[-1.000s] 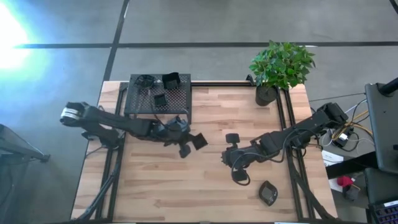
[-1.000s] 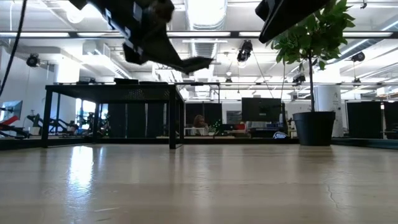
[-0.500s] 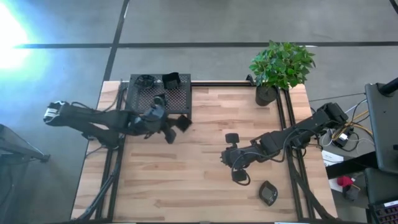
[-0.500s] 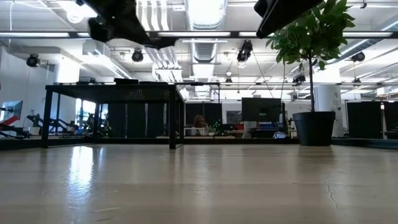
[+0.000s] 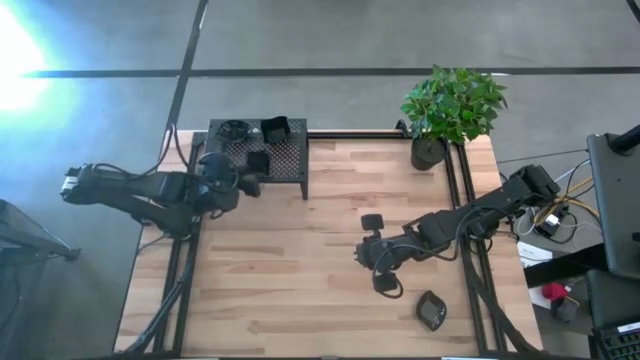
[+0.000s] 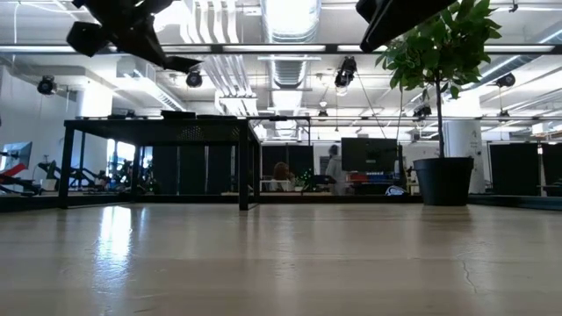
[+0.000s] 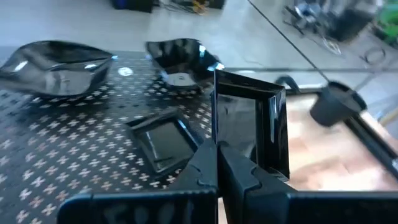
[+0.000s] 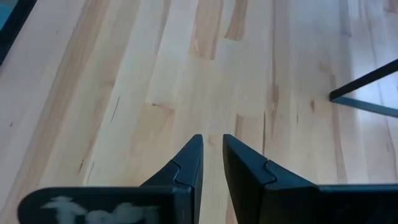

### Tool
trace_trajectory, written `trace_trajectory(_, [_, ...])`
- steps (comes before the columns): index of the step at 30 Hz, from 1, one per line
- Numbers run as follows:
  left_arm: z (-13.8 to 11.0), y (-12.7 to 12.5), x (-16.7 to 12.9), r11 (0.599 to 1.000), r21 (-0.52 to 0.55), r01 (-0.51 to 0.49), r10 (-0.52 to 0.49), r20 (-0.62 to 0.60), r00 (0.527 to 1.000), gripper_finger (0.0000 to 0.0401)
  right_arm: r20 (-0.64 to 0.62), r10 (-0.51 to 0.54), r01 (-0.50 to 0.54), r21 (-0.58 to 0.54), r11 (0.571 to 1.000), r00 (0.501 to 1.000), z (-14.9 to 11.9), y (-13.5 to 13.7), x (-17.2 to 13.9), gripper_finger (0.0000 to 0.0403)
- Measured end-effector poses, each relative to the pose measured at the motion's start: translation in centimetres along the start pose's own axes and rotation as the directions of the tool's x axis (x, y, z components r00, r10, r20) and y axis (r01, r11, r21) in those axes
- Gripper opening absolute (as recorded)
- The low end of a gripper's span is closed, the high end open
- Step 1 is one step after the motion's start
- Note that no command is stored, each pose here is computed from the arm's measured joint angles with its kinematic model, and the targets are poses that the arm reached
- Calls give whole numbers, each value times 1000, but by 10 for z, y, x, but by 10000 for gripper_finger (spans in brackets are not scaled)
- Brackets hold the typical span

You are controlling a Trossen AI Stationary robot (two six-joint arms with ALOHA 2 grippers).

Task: Pick & Place Mini shaped plates
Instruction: Stack the square plate on top of the stacked square plate on the shelf

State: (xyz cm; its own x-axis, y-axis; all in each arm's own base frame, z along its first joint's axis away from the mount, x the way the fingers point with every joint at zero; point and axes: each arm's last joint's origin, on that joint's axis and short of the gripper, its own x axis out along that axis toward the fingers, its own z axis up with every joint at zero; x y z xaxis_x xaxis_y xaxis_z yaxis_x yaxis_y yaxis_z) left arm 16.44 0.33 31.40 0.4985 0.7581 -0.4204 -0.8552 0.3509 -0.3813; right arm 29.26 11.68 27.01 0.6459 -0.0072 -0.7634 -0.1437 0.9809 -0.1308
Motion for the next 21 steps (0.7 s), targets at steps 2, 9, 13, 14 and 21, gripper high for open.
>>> trace_trajectory(2, [1,4,-1,998,-57,-26,27,16,1000,0,1,0,0,-14,1000,1000,0,0,0,57])
trace_trajectory(9, [5,19,4,968,-212,-132,142,34,989,0,1,1,0,-28,1000,1000,0,0,0,57])
trace_trajectory(13, [6,20,8,963,-224,-153,166,39,985,0,2,1,-1,-26,1000,1000,0,0,0,57])
trace_trajectory(14, [5,21,9,961,-227,-158,175,56,983,0,2,1,-1,-20,1000,1000,0,0,0,57])
trace_trajectory(21, [-18,24,28,940,-285,-189,210,46,977,0,3,1,-1,-13,1000,1000,0,0,0,57])
